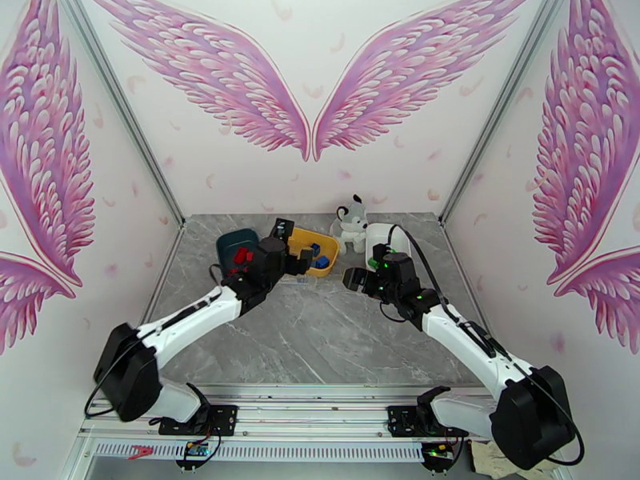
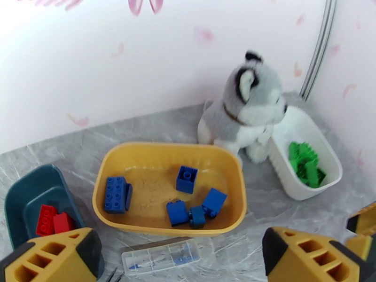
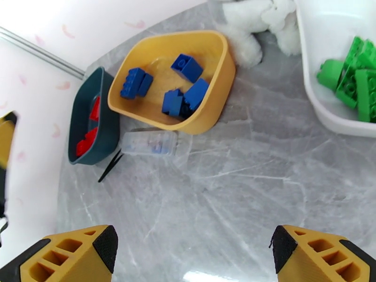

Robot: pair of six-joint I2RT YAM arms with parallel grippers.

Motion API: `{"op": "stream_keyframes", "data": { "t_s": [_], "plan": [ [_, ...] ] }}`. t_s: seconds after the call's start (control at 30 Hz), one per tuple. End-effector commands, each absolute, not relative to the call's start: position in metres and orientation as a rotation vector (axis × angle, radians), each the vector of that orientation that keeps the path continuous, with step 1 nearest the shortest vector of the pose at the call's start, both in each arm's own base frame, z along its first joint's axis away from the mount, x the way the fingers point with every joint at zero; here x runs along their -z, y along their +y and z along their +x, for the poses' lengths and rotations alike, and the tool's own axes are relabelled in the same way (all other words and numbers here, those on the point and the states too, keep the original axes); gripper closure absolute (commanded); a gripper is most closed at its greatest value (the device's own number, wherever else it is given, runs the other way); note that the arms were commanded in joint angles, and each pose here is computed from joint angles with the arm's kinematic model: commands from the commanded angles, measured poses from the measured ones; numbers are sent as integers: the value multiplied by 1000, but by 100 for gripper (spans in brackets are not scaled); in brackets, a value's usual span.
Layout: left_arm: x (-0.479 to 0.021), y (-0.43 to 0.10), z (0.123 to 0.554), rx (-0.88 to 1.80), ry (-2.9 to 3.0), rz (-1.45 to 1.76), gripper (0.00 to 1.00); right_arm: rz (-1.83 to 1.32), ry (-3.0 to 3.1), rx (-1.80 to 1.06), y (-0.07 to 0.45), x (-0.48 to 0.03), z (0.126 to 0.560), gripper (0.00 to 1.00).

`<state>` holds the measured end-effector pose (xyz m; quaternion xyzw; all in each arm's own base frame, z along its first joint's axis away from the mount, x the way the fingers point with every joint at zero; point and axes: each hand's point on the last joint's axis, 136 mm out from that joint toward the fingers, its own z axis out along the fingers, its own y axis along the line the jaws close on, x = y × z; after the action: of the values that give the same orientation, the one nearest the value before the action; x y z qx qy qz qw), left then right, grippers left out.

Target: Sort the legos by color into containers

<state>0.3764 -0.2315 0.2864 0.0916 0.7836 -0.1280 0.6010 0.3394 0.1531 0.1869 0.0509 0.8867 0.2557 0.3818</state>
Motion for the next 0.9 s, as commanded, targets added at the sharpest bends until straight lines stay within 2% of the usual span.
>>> {"op": "stream_keyframes", "data": {
  "t_s": [0.0,0.17,0.2,0.33,0.43,0.57,0.77,0.87],
  "plan": [
    [-328,-195,354,262,1645,94,1,118,2195,-469,130,-202,339,6],
    [-356,-144,326,135,1503,14,1,221,2075,-268,90,-226,331,4],
    [-359,-139,321,105,1487,35,1,199,2023,-275,89,-236,328,1],
    [-353,-115,309,-25,1501,41,1,165,1891,-293,84,-254,318,1],
    [-341,-95,307,-105,1531,2,1,275,1820,-219,59,-240,312,1],
    [-309,-58,310,-257,1545,-111,1,110,1671,-209,67,-232,307,1],
    [-225,20,315,-499,1655,-309,1,150,1707,73,39,-198,325,1],
    [-198,41,319,-568,1703,-355,1,136,1730,201,31,-192,336,1]
  ]
}}
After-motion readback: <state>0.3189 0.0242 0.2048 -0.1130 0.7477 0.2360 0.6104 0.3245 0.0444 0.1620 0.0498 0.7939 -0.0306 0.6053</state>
